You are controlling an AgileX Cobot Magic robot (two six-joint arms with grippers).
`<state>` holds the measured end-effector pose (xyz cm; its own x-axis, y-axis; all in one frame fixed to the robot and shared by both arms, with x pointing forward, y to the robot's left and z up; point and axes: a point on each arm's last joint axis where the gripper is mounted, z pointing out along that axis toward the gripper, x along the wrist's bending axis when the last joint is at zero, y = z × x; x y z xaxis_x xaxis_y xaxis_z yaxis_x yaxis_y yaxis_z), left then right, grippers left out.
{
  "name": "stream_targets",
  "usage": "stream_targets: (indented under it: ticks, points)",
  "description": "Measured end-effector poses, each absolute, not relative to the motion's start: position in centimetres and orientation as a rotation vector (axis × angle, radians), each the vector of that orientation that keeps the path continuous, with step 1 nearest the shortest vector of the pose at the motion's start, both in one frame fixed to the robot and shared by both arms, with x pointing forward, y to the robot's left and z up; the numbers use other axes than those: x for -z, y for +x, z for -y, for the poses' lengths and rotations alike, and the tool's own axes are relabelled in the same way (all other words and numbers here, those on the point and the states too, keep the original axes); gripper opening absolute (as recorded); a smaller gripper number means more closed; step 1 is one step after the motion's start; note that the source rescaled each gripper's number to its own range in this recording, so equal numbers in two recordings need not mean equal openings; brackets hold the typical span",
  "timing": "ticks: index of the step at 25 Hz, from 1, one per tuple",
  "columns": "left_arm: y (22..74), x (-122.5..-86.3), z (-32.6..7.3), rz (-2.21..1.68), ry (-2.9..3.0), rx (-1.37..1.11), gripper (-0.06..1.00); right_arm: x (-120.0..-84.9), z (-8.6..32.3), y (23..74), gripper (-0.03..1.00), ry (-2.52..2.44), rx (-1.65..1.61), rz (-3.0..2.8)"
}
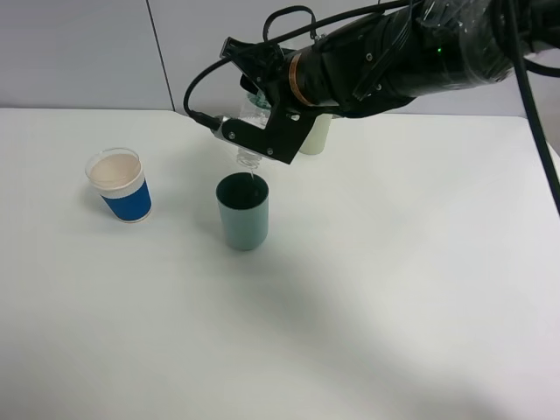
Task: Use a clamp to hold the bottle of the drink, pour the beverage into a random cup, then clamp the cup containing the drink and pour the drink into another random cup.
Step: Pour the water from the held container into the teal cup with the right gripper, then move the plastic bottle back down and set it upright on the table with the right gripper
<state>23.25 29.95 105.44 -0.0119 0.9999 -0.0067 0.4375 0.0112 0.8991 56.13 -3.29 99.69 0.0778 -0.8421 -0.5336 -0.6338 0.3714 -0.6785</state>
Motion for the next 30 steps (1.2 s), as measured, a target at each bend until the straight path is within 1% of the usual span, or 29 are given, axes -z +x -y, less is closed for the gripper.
stream_targets:
  ticks: [8, 18, 25, 30]
  points:
    - [23.3, -105.4, -30.0, -1.547, 1.522, -0.960, 1.00, -99.0, 3.2, 55.5, 0.03, -0.763, -0.178, -2.060]
    - [23.3, -105.4, -30.0, -1.547, 1.522, -0.960, 1.00, -98.8, 3.1, 55.0, 0.03, -0.109, -0.527, -2.309]
    - [23.3, -105.4, -30.0, -1.547, 1.522, -0.960, 1.00, -101.8, 3.8, 54.0, 0.03, 0.367, -0.773, -2.324]
    - [23.3, -105.4, -30.0, -1.547, 1.522, -0.960, 1.00, -103.6, 4.6, 52.9, 0.03, 0.539, -0.878, -2.303]
